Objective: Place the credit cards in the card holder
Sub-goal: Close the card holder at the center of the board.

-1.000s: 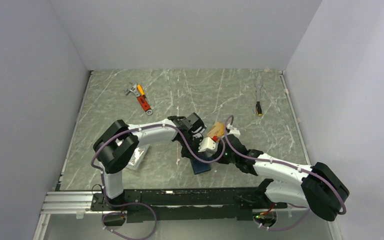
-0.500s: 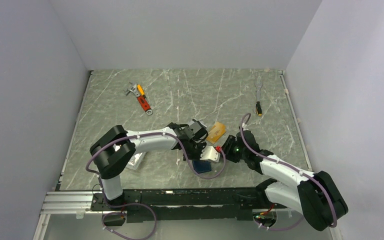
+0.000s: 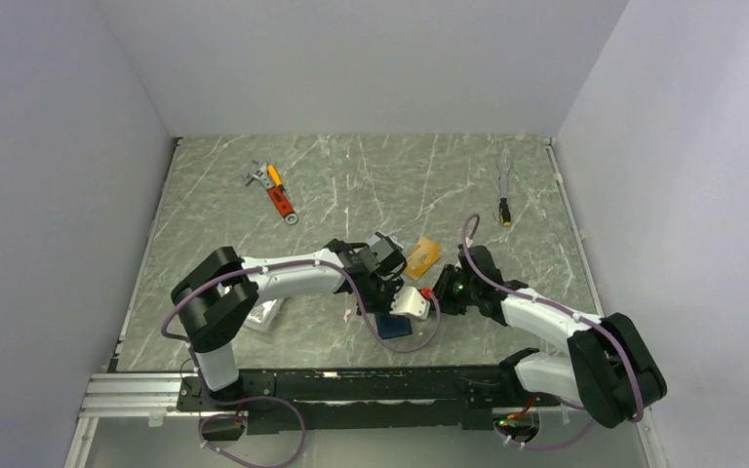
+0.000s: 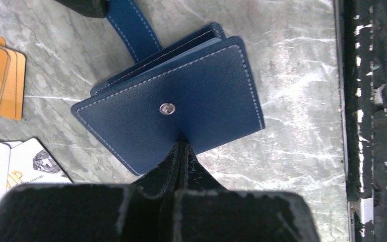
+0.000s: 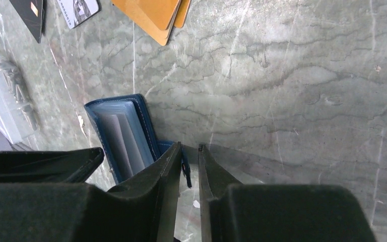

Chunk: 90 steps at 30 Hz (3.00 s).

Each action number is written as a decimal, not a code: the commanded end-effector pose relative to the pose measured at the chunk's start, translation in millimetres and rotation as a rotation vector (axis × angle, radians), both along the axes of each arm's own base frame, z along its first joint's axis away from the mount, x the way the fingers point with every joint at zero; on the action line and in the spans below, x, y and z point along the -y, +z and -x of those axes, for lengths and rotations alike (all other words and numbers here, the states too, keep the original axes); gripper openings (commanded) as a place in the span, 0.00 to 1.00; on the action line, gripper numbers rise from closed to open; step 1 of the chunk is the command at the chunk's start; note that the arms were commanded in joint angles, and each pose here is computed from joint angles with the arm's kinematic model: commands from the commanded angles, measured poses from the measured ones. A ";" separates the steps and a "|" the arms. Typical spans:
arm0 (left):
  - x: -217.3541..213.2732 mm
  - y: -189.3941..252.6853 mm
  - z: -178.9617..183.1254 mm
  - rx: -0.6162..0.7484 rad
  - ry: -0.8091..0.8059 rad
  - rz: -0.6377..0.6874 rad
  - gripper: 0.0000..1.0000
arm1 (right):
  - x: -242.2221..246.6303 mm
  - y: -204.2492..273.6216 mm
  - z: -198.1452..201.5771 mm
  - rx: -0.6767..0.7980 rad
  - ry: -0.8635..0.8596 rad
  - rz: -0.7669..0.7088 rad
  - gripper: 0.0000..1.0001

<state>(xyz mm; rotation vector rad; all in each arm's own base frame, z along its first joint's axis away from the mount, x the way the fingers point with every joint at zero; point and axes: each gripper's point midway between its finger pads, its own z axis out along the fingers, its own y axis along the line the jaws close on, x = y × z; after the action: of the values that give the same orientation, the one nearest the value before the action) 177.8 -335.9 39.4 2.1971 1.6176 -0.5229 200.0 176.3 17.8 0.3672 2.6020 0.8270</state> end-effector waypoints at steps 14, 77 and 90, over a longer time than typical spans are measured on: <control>12.0 9.1 23.5 0.055 -0.090 0.016 0.00 | 2.1 29.6 -6.5 0.021 0.028 -0.003 0.14; -4.1 -20.9 19.1 0.121 -0.098 -0.020 0.00 | -61.2 23.1 1.7 -0.088 0.157 -0.047 0.00; -4.7 -19.5 19.0 0.123 -0.097 -0.015 0.00 | -58.7 11.1 -1.3 -0.106 0.130 0.004 0.00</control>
<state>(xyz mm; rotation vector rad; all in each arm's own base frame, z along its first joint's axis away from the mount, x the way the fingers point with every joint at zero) 157.7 -343.8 31.6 2.2443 1.4472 -0.4466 191.5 236.5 32.8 0.2292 2.7652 0.9318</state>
